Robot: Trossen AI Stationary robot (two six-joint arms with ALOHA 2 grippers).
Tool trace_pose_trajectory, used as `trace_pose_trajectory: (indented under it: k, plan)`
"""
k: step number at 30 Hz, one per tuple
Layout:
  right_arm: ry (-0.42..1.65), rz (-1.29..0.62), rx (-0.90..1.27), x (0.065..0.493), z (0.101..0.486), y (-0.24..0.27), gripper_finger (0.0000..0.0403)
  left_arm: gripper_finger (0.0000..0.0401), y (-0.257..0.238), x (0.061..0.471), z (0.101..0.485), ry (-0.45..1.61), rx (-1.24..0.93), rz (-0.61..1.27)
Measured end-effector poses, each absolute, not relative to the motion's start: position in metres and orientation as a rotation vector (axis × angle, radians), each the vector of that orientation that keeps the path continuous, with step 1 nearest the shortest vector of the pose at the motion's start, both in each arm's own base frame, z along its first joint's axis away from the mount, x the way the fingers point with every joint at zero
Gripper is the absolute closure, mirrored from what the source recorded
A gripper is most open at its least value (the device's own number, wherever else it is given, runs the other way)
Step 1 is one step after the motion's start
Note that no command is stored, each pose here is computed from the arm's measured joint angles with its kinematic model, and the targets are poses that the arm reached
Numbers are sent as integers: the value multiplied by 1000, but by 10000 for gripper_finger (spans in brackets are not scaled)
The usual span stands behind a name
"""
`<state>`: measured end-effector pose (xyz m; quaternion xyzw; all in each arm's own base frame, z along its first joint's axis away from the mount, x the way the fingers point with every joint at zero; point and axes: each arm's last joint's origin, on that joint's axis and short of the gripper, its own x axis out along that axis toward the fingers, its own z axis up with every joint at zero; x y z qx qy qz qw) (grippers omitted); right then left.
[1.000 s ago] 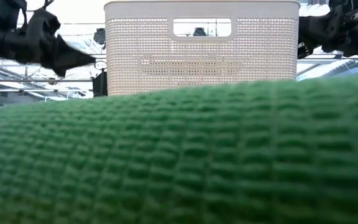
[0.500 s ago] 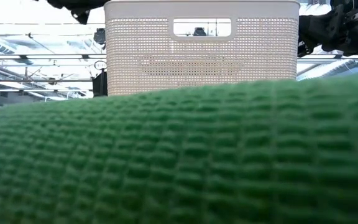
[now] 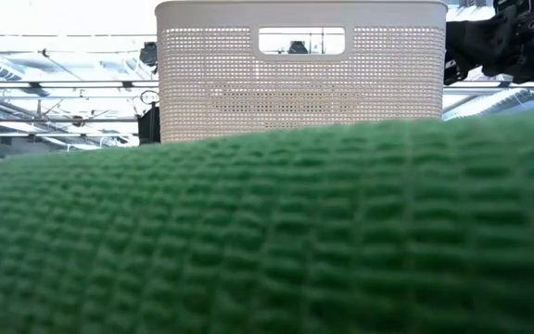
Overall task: Pick & place medical supplies in basket/bin
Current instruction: Put the green bandage into the white bin
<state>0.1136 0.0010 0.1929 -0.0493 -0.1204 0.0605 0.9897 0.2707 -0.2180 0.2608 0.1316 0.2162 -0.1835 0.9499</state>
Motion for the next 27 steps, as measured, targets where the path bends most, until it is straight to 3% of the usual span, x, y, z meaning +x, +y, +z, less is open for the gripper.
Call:
trace_pose_trajectory:
  k: [9,20,23,27]
  plan:
    - [-245,127,-58,113,193,1,403,357,-289,305,238,534,297,-450]
    - [-259,121,-75,113,195,1,403,344,-288,330,234,604,251,-403]
    - [-261,119,-90,113,195,1,403,311,-281,334,239,630,135,-416]
    - [-261,119,-96,113,195,1,403,231,-273,340,238,699,33,-487]
